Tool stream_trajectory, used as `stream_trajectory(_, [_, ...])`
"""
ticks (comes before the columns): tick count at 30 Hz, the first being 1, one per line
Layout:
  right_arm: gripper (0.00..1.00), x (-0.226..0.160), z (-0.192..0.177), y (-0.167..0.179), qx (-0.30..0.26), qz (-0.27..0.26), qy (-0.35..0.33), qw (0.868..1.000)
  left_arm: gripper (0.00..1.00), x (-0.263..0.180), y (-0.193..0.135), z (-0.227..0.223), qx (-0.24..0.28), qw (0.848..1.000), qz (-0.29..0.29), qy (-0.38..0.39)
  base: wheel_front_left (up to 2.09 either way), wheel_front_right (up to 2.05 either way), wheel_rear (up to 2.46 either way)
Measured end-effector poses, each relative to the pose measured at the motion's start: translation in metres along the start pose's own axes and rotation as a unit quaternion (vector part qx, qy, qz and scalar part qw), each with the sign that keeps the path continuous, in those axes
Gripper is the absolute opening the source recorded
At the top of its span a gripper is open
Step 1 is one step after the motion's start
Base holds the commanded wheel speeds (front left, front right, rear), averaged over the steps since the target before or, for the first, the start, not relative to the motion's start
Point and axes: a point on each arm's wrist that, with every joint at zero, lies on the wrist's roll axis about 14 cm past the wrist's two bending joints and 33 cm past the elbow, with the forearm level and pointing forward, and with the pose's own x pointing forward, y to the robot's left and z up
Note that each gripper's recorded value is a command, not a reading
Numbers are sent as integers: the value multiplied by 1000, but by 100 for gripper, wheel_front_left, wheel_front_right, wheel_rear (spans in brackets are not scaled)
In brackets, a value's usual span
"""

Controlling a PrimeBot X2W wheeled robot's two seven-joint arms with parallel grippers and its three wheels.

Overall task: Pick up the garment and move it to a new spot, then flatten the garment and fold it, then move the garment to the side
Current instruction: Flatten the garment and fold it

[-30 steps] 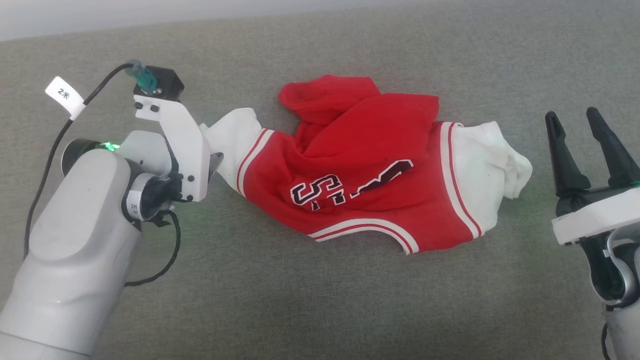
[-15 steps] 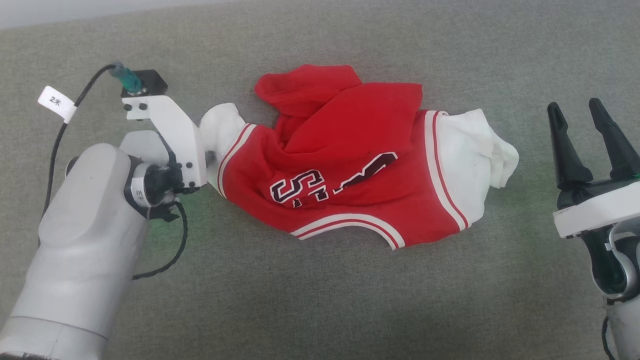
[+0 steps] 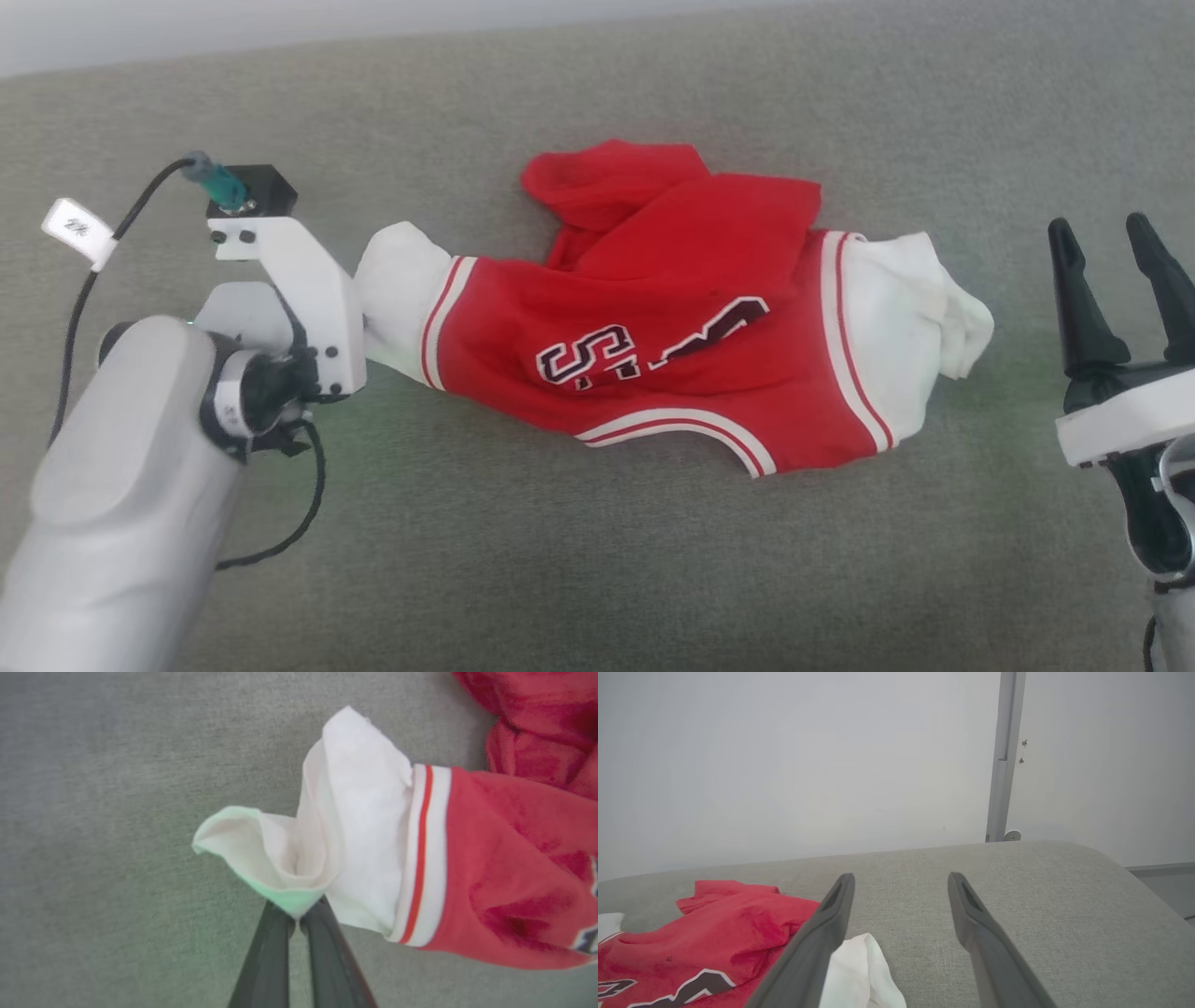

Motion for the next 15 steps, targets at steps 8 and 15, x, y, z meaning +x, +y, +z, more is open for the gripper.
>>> stream_trajectory(8, [100, -1, 8, 17, 3, 21, -6, 1000, 0, -63, 18, -12, -8, 999, 35, -26, 0, 0, 0])
stream_trajectory(15, [100, -1, 10, 22, 4, 26, -7, 1000, 0, -97, 45, -53, -27, 995, 92, 9, 0, 0, 0])
